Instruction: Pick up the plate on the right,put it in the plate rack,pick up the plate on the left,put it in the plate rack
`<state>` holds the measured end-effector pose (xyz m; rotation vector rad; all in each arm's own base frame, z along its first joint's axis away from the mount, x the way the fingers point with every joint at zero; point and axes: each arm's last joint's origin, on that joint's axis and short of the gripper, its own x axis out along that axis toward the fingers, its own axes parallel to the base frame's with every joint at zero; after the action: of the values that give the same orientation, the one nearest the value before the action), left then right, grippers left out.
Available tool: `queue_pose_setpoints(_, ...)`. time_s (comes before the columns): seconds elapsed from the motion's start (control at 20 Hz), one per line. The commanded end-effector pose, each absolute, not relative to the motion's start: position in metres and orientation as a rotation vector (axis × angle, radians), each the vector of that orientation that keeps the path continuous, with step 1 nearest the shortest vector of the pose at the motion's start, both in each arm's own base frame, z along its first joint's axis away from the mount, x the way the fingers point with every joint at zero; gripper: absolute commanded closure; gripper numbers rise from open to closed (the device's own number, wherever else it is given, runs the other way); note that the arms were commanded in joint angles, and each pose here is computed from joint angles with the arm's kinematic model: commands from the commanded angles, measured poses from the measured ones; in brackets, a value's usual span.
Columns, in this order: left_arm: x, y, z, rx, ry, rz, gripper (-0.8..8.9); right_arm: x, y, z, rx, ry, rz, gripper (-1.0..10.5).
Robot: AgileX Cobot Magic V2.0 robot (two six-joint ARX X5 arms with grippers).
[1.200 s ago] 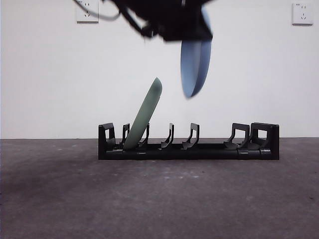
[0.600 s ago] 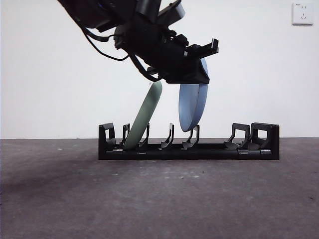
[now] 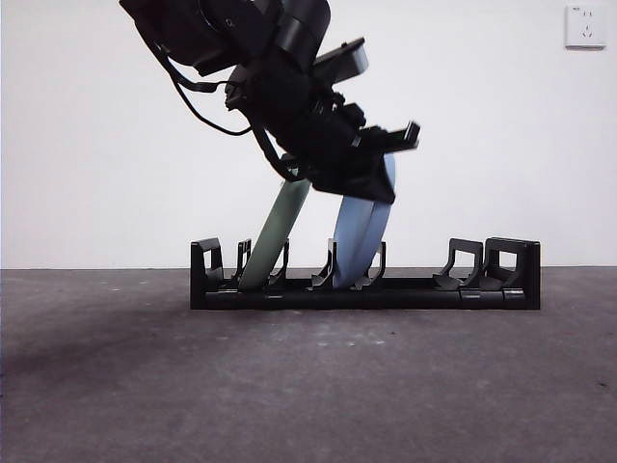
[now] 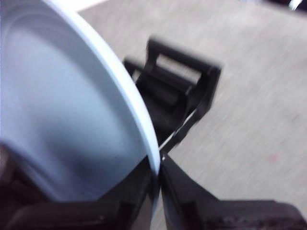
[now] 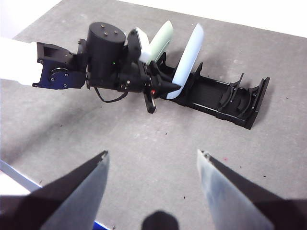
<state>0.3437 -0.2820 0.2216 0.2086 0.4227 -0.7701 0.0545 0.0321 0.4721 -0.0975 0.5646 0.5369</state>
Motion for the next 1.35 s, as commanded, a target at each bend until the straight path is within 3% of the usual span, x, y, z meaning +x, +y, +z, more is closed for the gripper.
queue_pose_setpoints(0.05,0.346,-0.283,0.212,0.261,0.437,-0.757,8.22,0.054,0.032,0.469,-0.114,0.589,0.542,6.3)
queue_pose_setpoints(0.35,0.345,-0.283,0.212,0.257,0.448,-0.76,7.88,0.054,0.032,0.469,-0.114,0.589,0.542,6.3)
queue_pose_setpoints(0.5,0.344,-0.283,0.211,0.234,0.469,-0.798,6.12,0.054,0.032,0.469,-0.114,0.589,0.542,6.3)
queue_pose_setpoints(0.8,0.338,-0.286,0.215,0.226,0.484,-0.809,6.15,0.054,0.032,0.469,-0.114,0.589,0.542,6.3)
queue_pose_setpoints(1.05,0.322,-0.287,0.247,0.217,0.43,-0.835,6.15,0.054,0.032,0.469,-0.114,0.589,0.542,6.3)
queue_pose_setpoints(1.35,0.281,-0.266,0.309,0.221,0.418,-0.865,6.15,0.055,0.032,0.469,-0.114,0.591,0.542,6.3)
